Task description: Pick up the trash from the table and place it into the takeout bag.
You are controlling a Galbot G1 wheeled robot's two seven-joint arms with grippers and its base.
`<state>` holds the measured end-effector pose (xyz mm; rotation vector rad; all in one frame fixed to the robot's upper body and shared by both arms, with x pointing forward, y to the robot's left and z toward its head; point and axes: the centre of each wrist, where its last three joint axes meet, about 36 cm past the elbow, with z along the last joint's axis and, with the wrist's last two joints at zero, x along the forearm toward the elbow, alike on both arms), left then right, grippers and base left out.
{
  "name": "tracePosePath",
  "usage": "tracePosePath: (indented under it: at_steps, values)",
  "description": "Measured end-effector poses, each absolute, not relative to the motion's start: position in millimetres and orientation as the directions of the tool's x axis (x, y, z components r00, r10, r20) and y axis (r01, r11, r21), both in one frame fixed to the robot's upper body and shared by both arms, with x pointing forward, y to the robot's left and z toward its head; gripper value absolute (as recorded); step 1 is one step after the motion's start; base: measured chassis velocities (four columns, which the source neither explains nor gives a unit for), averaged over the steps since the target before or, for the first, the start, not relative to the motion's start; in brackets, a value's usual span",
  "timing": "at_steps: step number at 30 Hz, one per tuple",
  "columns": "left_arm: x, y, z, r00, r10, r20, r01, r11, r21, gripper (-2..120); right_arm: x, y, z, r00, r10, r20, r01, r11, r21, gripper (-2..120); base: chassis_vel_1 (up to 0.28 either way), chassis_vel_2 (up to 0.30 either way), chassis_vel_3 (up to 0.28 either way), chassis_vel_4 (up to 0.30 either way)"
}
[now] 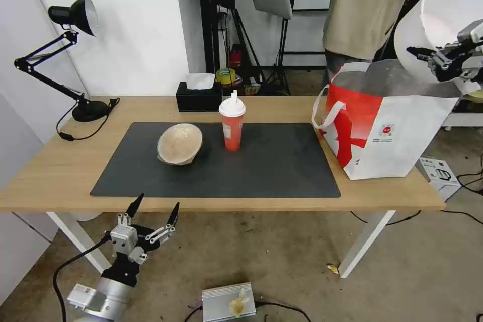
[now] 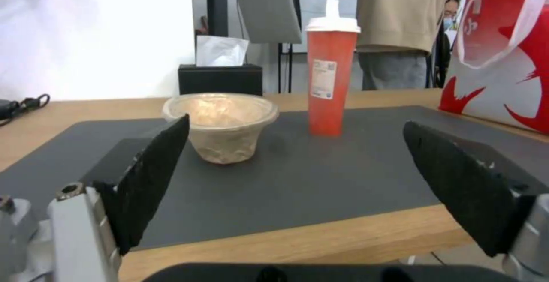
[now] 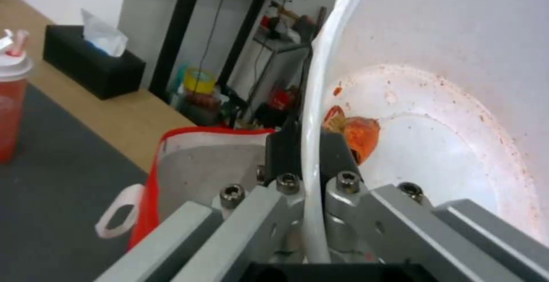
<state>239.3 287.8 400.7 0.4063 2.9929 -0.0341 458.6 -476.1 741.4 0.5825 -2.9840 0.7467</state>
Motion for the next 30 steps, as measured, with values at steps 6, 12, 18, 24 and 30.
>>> tracePosePath:
  at_steps: [6, 12, 18, 24, 30]
  values:
    - [237.2, 283.9, 398.3, -0.957, 0.268, -0.113, 0.271, 0.963, -0.008, 100, 471.9, -480.3, 728.4, -0.934, -0.345, 0.096, -0.351, 0.828, -0.437, 0, 0.0, 0.0, 0.0, 0.0]
    - [233.4, 276.5, 392.9, -0.956, 0.278, -0.096, 0.281, 0.96, -0.011, 100, 491.7, -478.9, 718.5, -0.933, -0.346, 0.095, -0.353, 0.834, -0.424, 0, 0.0, 0.0, 0.0, 0.0]
    - [231.7, 271.3, 386.0, -0.956, 0.283, -0.078, 0.285, 0.959, -0.013, 100, 507.1, -480.1, 708.0, -0.934, -0.343, 0.097, -0.352, 0.84, -0.414, 0, 0.0, 0.0, 0.0, 0.0]
    - [231.7, 270.4, 382.5, -0.957, 0.283, -0.069, 0.285, 0.959, -0.012, 100, 516.3, -478.2, 697.7, -0.934, -0.346, 0.089, -0.352, 0.844, -0.405, 0, 0.0, 0.0, 0.0, 0.0]
    - [233.2, 271.7, 376.8, -0.958, 0.283, -0.054, 0.283, 0.959, -0.005, 100, 532.5, -470.8, 682.7, -0.932, -0.355, 0.073, -0.354, 0.852, -0.384, 0, 0.0, 0.0, 0.0, 0.0]
